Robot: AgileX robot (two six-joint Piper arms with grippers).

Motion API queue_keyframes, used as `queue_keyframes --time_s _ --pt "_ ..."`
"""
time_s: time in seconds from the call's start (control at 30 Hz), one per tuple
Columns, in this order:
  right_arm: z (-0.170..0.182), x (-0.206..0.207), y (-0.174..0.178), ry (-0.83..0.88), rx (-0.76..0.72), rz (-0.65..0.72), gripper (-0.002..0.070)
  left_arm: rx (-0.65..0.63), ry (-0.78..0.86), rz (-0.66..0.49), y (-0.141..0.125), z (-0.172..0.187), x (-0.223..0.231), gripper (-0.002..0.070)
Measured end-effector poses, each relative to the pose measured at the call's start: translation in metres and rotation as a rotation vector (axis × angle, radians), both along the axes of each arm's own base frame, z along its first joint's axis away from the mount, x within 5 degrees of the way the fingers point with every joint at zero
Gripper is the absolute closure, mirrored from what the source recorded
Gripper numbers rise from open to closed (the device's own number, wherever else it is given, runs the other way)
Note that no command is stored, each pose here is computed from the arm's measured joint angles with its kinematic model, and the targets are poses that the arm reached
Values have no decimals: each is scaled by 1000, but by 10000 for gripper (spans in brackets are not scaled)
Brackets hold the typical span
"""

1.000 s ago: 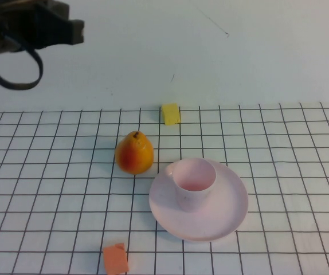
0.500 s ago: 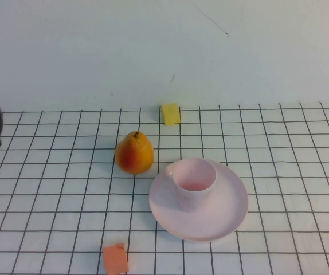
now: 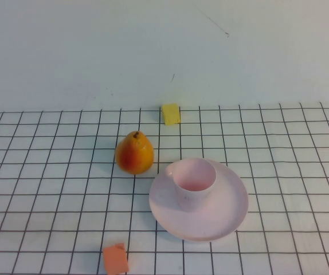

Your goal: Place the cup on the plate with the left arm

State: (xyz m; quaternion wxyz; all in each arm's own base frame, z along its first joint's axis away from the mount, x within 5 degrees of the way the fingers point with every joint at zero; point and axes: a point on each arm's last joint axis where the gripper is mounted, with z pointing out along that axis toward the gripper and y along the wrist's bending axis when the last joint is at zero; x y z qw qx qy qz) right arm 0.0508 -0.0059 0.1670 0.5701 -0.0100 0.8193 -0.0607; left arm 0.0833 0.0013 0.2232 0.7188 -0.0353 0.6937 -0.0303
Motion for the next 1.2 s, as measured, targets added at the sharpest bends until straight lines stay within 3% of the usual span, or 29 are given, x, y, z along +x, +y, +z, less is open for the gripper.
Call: queue_keyframes --time_s 0.47,0.83,1.2 --pt "0 0 0 0 0 0 678 66 34 -70 -5 -25 -25 676" --pt "0 0 0 0 0 0 678 79 285 -163 -13 -48 -30 676" --pt "0 0 0 0 0 0 678 126 310 -164 -12 -50 -31 677"
